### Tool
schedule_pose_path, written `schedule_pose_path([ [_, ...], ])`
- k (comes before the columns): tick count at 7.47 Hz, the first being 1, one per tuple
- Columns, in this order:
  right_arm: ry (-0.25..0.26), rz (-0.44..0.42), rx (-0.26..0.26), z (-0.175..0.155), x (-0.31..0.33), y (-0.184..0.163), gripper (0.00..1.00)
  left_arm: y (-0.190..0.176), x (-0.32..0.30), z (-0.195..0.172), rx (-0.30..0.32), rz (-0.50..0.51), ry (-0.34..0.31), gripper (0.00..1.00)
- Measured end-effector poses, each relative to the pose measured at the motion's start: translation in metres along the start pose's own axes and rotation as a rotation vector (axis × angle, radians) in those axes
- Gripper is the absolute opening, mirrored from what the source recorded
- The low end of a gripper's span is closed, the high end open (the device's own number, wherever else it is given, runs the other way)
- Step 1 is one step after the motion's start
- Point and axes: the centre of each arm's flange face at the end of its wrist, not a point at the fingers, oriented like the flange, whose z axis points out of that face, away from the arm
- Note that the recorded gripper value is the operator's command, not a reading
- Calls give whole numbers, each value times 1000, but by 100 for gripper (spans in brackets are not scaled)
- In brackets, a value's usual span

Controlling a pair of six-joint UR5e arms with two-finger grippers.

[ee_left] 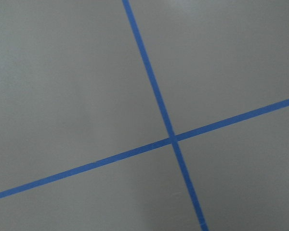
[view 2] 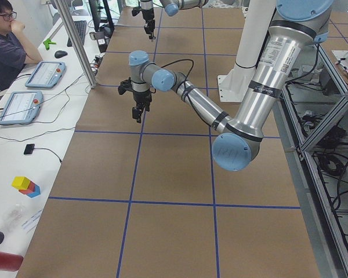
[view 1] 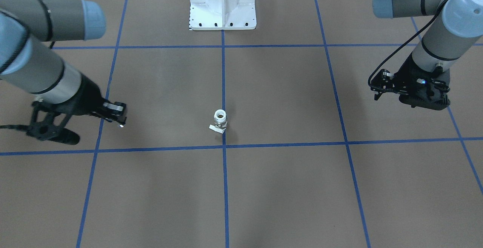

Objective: Assemble PPR valve and pipe with both arms
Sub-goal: 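Lift the fitting with the right gripper and carry it above the valve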

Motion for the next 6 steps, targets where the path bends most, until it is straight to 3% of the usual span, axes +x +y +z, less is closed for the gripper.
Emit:
schedule_pose_path([
  [2, 25, 52, -13, 14, -88, 26, 0, -2, -5, 8, -5, 0, 0, 100],
  [4, 81, 77, -41, 25, -170, 41, 0, -6, -10, 20, -6, 1, 1, 100],
  [6, 115, 58, -51, 49, -196, 65, 0, -9, -13, 28, -7, 3, 13, 100],
])
